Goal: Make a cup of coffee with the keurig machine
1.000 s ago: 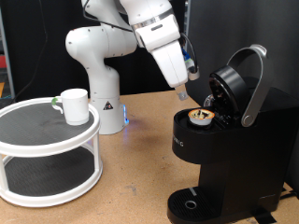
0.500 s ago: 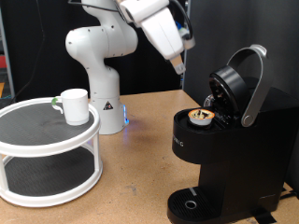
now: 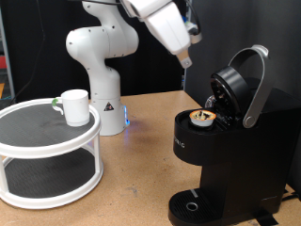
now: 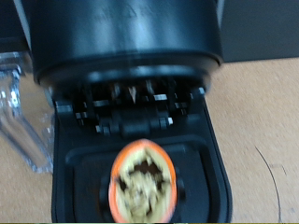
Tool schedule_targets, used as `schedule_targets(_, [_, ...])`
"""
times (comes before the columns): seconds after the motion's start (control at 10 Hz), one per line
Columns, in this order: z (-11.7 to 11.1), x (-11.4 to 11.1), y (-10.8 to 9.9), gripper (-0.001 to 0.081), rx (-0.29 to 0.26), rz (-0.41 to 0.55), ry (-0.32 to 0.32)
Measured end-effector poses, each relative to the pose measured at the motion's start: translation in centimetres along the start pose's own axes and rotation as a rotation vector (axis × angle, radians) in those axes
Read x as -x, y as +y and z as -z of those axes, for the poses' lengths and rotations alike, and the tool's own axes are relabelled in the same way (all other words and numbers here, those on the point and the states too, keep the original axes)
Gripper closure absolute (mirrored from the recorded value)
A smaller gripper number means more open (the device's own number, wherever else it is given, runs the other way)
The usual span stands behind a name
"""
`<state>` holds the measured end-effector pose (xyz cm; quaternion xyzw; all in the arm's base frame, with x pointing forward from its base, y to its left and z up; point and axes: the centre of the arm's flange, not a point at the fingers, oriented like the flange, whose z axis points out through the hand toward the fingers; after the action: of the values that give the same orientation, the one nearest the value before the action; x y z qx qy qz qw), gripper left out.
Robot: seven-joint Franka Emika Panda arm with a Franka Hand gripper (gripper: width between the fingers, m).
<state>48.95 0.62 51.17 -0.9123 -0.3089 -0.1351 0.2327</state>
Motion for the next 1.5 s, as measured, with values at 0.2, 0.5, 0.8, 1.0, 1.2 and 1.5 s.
schedule_targets(0.2, [-0.8, -2.2, -1.6, -0.0002, -0.019, -0.002, 0.017])
schedule_targets(0.5, [-2.2, -5.3, -4.5, -0.0002, -0.003, 0.021, 0.028])
schedule_targets(0.8, [-3.3, -6.5, -6.5, -0.0002, -0.001, 0.033, 0.019])
schedule_targets(1.0, [-3.9, -7.4, -7.8, -0.0002, 0.007, 0.036, 0.025])
schedule_targets(1.2, [-4.1, -8.4, -9.3, -0.0002, 0.012, 0.044, 0.035])
schedule_targets(1.5, [-4.2, -9.5, -11.2, -0.0002, 0.01, 0.044, 0.043])
